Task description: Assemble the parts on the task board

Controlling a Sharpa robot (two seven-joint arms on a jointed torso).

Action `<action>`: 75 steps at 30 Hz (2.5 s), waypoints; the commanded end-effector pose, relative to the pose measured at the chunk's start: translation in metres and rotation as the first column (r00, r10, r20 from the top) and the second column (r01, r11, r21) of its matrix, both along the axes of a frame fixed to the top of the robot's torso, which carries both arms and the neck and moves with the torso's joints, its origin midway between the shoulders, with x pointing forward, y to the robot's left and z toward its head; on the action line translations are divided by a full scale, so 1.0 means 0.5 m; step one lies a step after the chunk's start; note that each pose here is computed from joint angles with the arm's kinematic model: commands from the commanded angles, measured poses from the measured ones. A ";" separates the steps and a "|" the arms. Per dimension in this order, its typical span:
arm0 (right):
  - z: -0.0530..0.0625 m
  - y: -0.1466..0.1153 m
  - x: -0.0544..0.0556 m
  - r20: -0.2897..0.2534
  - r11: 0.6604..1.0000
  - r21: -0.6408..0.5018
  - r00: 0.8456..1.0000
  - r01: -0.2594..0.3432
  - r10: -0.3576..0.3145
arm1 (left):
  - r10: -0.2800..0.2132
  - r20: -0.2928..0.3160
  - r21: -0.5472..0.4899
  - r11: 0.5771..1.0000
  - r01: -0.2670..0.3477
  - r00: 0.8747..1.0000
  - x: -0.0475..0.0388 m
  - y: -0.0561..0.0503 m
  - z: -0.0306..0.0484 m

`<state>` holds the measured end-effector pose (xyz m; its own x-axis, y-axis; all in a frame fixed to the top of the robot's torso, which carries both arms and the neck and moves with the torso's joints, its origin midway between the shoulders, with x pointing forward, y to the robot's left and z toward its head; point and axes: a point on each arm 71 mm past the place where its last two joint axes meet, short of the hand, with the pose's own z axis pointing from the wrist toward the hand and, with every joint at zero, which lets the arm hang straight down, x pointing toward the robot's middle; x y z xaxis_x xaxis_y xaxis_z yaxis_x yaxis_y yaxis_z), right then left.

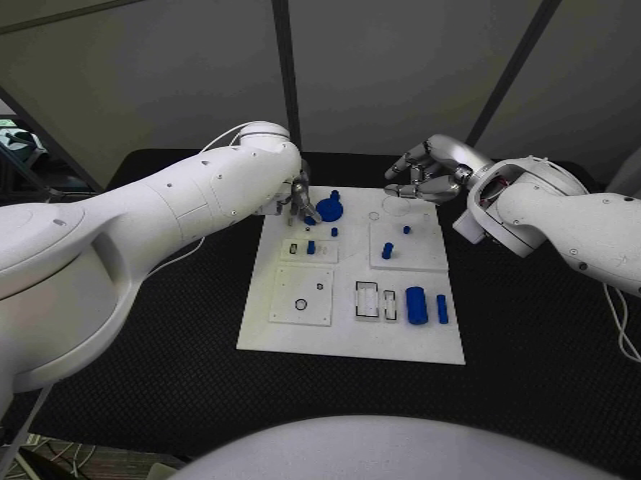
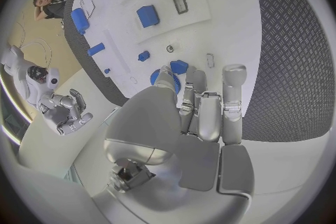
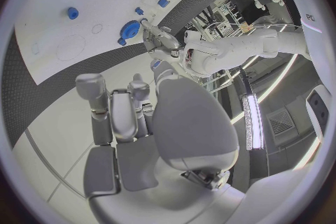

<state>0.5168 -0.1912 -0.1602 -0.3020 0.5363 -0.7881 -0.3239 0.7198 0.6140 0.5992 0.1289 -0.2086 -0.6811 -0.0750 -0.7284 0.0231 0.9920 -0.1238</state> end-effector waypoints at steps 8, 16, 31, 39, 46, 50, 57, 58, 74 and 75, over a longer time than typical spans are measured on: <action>0.002 0.002 -0.001 0.000 1.000 0.002 1.000 -0.007 0.007 | -0.016 0.016 0.033 0.999 0.016 1.000 -0.004 -0.002 -0.016; 0.002 0.002 -0.001 0.000 1.000 0.002 1.000 -0.007 0.007 | -0.024 0.063 0.017 1.000 0.023 0.998 -0.003 -0.005 -0.016; 0.003 0.000 -0.001 0.000 1.000 0.002 1.000 -0.006 0.006 | -0.021 0.144 -0.023 0.999 0.025 0.989 -0.002 0.003 -0.015; 0.002 -0.002 -0.001 -0.001 1.000 0.000 1.000 -0.006 0.006 | -0.032 0.145 -0.028 0.999 0.036 0.989 -0.005 0.007 -0.014; 0.002 -0.003 -0.001 -0.004 1.000 -0.002 1.000 -0.007 0.007 | -0.038 0.142 -0.028 0.999 0.042 0.989 -0.009 0.012 -0.012; 0.002 -0.004 -0.001 -0.005 1.000 -0.002 1.000 -0.006 0.006 | -0.043 0.136 -0.026 0.999 0.047 0.990 -0.010 0.014 -0.012; 0.001 -0.004 -0.002 -0.007 1.000 -0.003 1.000 -0.007 0.007 | -0.050 0.123 -0.023 0.998 0.054 0.991 -0.013 0.014 -0.013; 0.001 -0.004 -0.002 -0.008 1.000 -0.003 1.000 -0.007 0.007 | -0.050 0.120 -0.025 0.998 0.053 0.992 -0.013 0.014 -0.014; 0.001 -0.007 -0.001 -0.011 1.000 -0.006 1.000 -0.006 0.006 | -0.010 0.135 -0.053 0.998 0.018 0.991 -0.011 0.033 -0.010; 0.001 -0.007 -0.001 -0.011 1.000 -0.006 1.000 -0.006 0.006 | -0.007 0.142 -0.057 0.998 0.016 0.990 -0.011 0.036 -0.008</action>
